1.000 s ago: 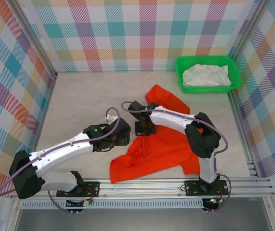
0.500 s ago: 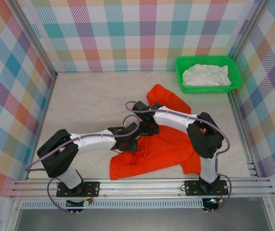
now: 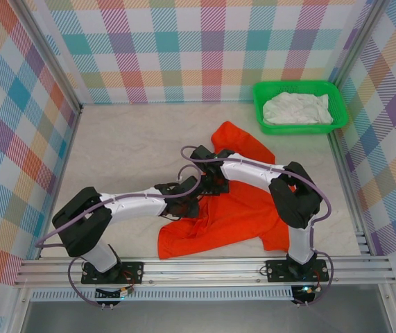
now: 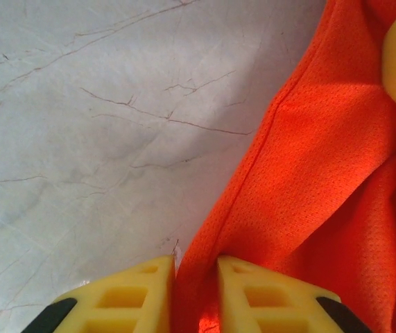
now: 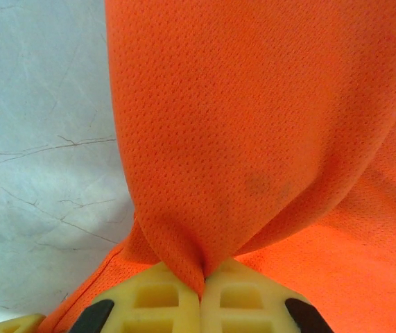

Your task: Fold and stack the t-shirts

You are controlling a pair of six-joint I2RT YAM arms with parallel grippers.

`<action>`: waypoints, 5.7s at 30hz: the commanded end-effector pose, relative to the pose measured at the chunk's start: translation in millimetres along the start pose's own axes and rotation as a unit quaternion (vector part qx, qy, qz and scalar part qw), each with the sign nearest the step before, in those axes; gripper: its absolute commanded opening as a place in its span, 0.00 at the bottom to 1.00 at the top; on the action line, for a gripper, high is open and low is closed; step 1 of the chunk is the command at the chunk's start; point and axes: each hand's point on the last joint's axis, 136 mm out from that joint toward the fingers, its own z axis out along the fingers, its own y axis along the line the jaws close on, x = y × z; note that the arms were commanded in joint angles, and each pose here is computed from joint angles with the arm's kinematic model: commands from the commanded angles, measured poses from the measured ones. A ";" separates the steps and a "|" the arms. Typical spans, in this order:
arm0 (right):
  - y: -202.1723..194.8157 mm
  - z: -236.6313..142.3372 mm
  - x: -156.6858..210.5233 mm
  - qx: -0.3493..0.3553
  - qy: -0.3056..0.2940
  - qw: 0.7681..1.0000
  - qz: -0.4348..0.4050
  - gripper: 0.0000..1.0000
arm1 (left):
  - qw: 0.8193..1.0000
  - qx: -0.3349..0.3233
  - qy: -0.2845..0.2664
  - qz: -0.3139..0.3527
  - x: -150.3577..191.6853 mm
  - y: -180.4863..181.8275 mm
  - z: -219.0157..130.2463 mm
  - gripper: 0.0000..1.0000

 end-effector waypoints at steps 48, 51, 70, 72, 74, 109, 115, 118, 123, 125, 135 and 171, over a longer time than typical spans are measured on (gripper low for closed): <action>-4.1 -28.5 -5.0 -0.028 -0.027 0.999 0.010 0.58 | 0.988 -0.117 -0.090 0.034 -53.6 38.6 -80.7 0.00; -9.2 -40.1 -6.0 -0.035 -0.043 0.998 0.013 0.64 | 0.983 -0.149 -0.105 0.030 -74.9 55.6 -98.1 0.00; -93.0 -56.2 20.8 -0.035 -0.084 0.992 0.086 0.79 | 0.936 -0.328 -0.098 -0.087 -244.5 226.5 -71.3 0.00; -101.6 -52.4 26.2 -0.033 -0.082 0.992 0.095 0.80 | 0.932 -0.338 -0.090 -0.099 -260.0 247.8 -56.0 0.00; -108.0 -48.6 30.5 -0.031 -0.080 0.991 0.103 0.80 | 0.930 -0.344 -0.078 -0.107 -271.1 265.6 -41.0 0.00; -130.6 -15.7 26.1 -0.027 -0.040 0.991 0.126 0.39 | 0.958 -0.131 0.061 -0.249 -81.6 194.5 -36.8 0.17; -132.5 8.5 41.0 -0.036 -0.021 0.986 0.162 0.31 | 0.950 -0.148 0.097 -0.256 -41.7 188.3 -4.4 0.14; -139.7 21.5 53.2 -0.018 -0.011 0.983 0.180 0.27 | 0.944 -0.169 0.109 -0.262 -28.7 196.6 4.0 0.14; -147.9 35.3 77.5 0.011 0.010 0.979 0.205 0.25 | 0.939 -0.189 0.121 -0.261 -22.9 203.2 10.2 0.13; -151.1 35.3 89.2 0.025 0.012 0.977 0.213 0.25 | 0.938 -0.191 0.122 -0.261 -21.7 204.1 10.6 0.13; -178.3 13.1 118.4 0.059 -0.026 0.965 0.253 0.34 | 0.935 -0.204 0.129 -0.260 -4.9 208.9 5.1 0.14; -120.9 -32.5 52.5 -0.007 -0.052 0.996 0.066 0.56 | 0.967 -0.110 -0.053 -0.222 -311.9 270.1 -1.6 0.38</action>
